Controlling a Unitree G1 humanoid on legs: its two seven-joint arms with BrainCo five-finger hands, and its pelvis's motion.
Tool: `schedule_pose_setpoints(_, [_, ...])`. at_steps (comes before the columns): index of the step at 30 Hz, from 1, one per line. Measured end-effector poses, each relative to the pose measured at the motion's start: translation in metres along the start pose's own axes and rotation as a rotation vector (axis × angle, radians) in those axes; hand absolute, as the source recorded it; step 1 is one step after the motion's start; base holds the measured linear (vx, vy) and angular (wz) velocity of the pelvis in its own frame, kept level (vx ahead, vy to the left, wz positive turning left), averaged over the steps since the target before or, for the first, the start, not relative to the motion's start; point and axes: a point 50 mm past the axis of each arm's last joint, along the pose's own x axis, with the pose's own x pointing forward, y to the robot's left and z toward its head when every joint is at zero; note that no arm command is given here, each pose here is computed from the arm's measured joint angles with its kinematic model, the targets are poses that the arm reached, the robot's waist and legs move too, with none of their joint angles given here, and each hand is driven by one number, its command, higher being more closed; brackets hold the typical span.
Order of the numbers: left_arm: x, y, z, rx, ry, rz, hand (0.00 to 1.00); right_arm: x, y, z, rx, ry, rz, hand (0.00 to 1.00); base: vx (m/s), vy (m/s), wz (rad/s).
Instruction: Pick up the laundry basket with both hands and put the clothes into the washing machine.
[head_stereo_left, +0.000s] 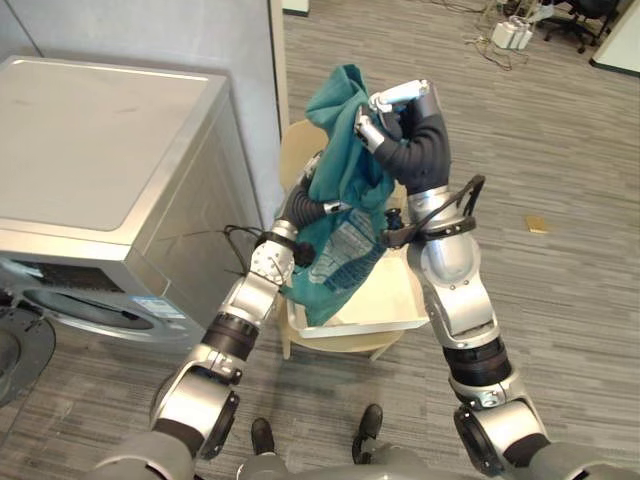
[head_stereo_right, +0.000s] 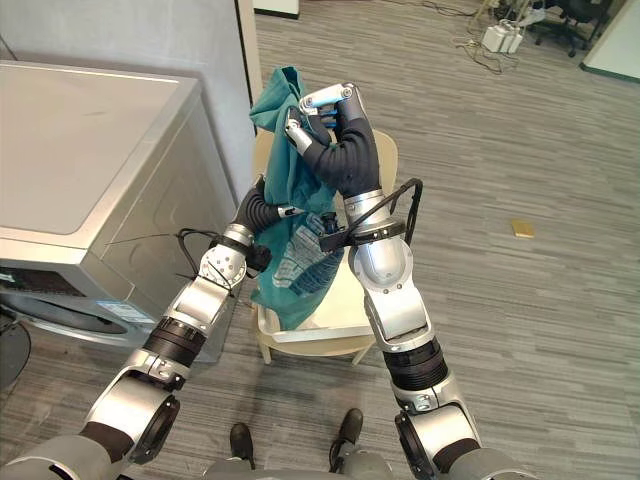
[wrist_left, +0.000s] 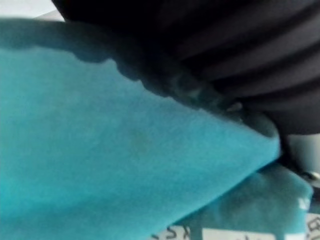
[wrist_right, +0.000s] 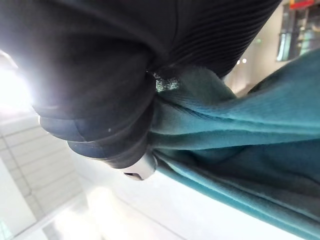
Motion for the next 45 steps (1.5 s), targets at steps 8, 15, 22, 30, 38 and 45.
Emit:
schedule_pose_setpoints(8, [0.018, -0.002, -0.026, -0.085, 0.201, -0.017, 0.0, 0.001, 0.025, 0.002, 0.156, 0.007, 0.122, 1.0, 0.01, 0.037, -0.13])
schedule_pose_setpoints(15, [0.029, 0.001, -0.02, -0.166, 0.218, 0.005, 1.0, 0.005, 0.028, 0.006, 0.237, 0.001, 0.14, 1.0, -0.01, 0.021, -0.11])
schedule_pose_setpoints(22, [0.029, -0.004, -0.018, -0.183, 0.205, -0.011, 1.0, 0.005, 0.028, 0.006, 0.262, 0.005, 0.139, 1.0, 0.0, 0.023, -0.01])
schedule_pose_setpoints(30, [0.029, -0.003, -0.007, -0.239, 0.159, 0.106, 1.0, 0.005, 0.033, 0.023, 0.318, -0.104, 0.124, 0.0, 0.01, 0.022, -0.03])
schedule_pose_setpoints(38, [0.018, 0.01, -0.014, -0.308, 0.162, 0.239, 1.0, -0.006, 0.032, 0.014, 0.306, -0.059, 0.044, 0.0, 0.01, 0.032, -0.01])
schedule_pose_setpoints(45, [0.005, 0.028, -0.007, -0.414, 0.098, 0.349, 1.0, -0.014, 0.031, -0.013, 0.215, 0.069, -0.002, 0.0, 0.0, 0.005, 0.02])
